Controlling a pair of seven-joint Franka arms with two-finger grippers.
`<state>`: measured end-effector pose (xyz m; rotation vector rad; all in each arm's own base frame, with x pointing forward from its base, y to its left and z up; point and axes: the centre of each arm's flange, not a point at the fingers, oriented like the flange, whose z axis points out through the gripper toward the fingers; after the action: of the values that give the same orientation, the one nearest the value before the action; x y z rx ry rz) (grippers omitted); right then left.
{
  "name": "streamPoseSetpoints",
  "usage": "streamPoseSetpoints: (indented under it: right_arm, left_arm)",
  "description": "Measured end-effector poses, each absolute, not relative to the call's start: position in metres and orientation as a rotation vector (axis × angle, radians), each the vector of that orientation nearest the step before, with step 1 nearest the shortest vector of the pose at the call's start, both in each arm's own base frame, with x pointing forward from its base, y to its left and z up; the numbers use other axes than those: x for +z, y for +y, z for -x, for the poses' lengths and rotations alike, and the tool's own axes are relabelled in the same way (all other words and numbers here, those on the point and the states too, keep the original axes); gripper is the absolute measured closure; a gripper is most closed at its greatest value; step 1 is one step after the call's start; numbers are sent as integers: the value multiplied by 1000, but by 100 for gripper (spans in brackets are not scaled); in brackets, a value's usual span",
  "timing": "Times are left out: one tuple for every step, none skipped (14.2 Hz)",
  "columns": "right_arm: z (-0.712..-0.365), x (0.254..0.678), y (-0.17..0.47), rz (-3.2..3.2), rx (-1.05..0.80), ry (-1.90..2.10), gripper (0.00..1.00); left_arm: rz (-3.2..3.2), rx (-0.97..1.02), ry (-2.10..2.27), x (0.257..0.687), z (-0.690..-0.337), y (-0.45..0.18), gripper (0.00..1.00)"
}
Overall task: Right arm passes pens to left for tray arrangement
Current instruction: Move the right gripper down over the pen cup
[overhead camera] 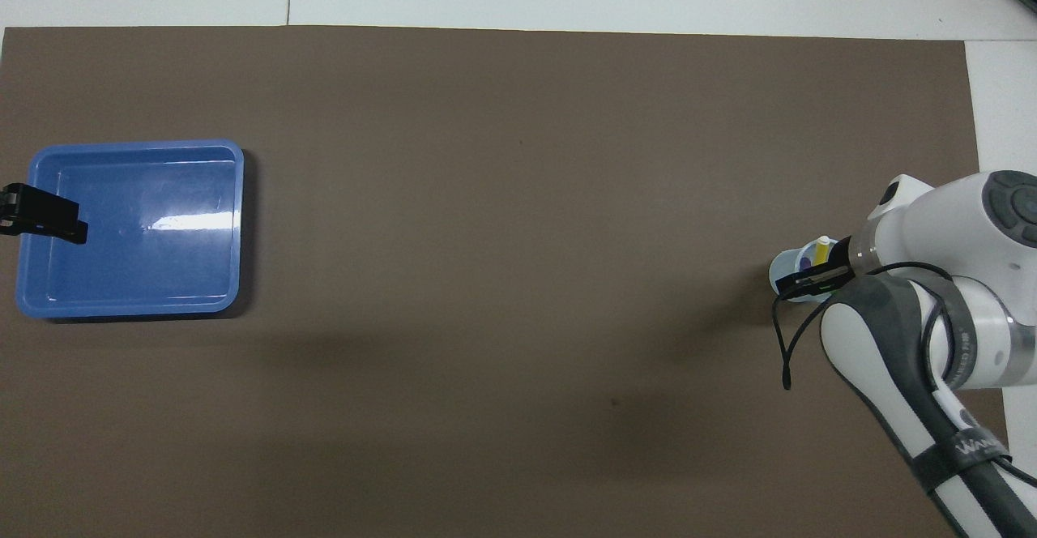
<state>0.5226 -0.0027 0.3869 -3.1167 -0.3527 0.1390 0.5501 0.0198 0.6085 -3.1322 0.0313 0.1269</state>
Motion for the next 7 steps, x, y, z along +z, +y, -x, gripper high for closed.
streamPoseSetpoints:
  right_arm:
    - [-523, 387, -7, 3115, 139, -359, 30]
    - [-522, 387, -8, 3115, 139, -360, 38]
    - [-522, 387, -8, 3115, 140, -361, 40]
    - [-522, 387, -8, 3114, 140, -361, 39]
    - [-522, 386, -8, 3114, 142, -361, 38]
    - [-522, 385, -8, 3114, 144, -361, 40]
    - [-522, 385, -8, 3114, 143, -361, 40]
  left_arm:
    - [3132, 126, 31, 609, -550, 20, 0]
    - [3132, 126, 31, 609, -550, 20, 0]
    - [3132, 126, 31, 609, -550, 20, 0]
    - [3132, 126, 31, 609, -550, 20, 0]
    - [3132, 126, 31, 609, -550, 20, 0]
    - [3132, 126, 31, 609, -550, 20, 0]
    - [3132, 126, 31, 609, -550, 20, 0]
